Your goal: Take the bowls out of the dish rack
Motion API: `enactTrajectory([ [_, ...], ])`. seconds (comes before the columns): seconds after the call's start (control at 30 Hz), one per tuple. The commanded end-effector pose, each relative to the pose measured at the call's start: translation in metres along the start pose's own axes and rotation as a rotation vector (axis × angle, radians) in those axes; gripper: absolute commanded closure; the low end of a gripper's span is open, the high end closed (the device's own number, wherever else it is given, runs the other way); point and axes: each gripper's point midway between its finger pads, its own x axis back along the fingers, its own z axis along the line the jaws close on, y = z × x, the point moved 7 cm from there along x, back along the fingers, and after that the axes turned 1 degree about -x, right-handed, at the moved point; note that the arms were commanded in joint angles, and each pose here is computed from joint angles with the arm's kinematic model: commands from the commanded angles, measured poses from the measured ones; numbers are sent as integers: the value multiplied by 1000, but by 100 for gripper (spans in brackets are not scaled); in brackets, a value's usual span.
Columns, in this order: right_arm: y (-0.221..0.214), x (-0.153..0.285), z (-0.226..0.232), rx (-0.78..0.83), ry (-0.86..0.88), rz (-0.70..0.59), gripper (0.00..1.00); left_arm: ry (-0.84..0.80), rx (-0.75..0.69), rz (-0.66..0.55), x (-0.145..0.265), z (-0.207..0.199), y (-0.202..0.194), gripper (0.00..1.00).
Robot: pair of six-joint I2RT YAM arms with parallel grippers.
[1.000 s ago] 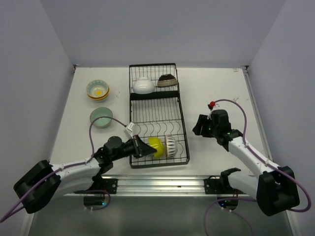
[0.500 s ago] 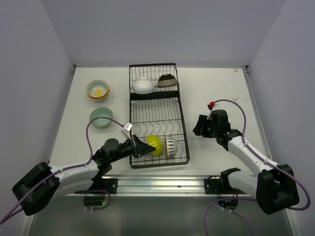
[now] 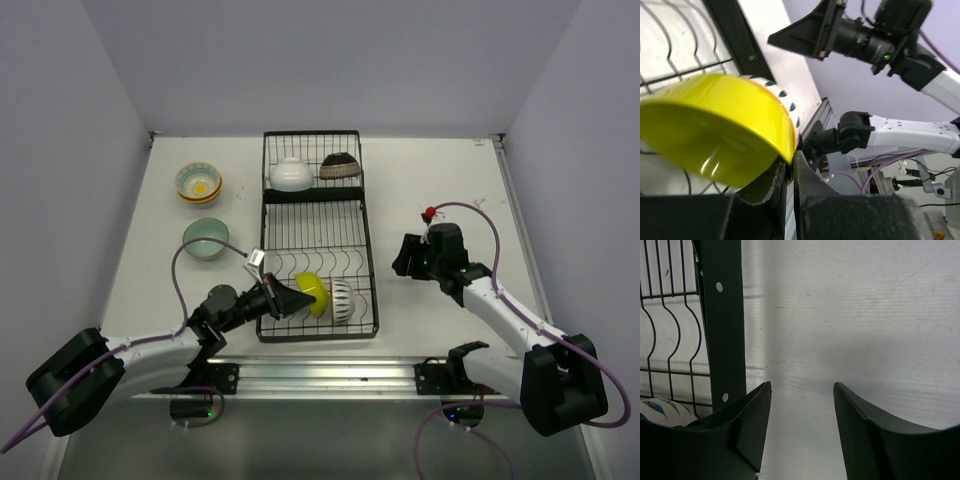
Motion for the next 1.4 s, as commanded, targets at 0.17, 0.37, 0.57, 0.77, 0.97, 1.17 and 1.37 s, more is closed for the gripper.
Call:
enactTrajectory([
  [0.17,4,-2,4,22,25,-14,43,-204,-52,-147,4,-24,15,100],
  [0.37,4,-4,4,20,31,-8,43,-185,-86,-125,4,-20,12,100],
  [0.57,3,-6,5,19,44,-4,43,-116,-235,-162,-4,-38,35,100],
  [0.77,3,-7,6,18,55,-6,43,79,-405,-167,1,-57,67,100],
  [0.97,3,-5,8,17,64,-12,43,381,-549,-178,24,-84,111,100],
  [1.17,2,-4,10,15,92,-19,43,717,-710,-14,40,-87,139,100],
  [1.37,3,-2,13,12,113,-22,44,994,-777,53,52,-72,154,100],
])
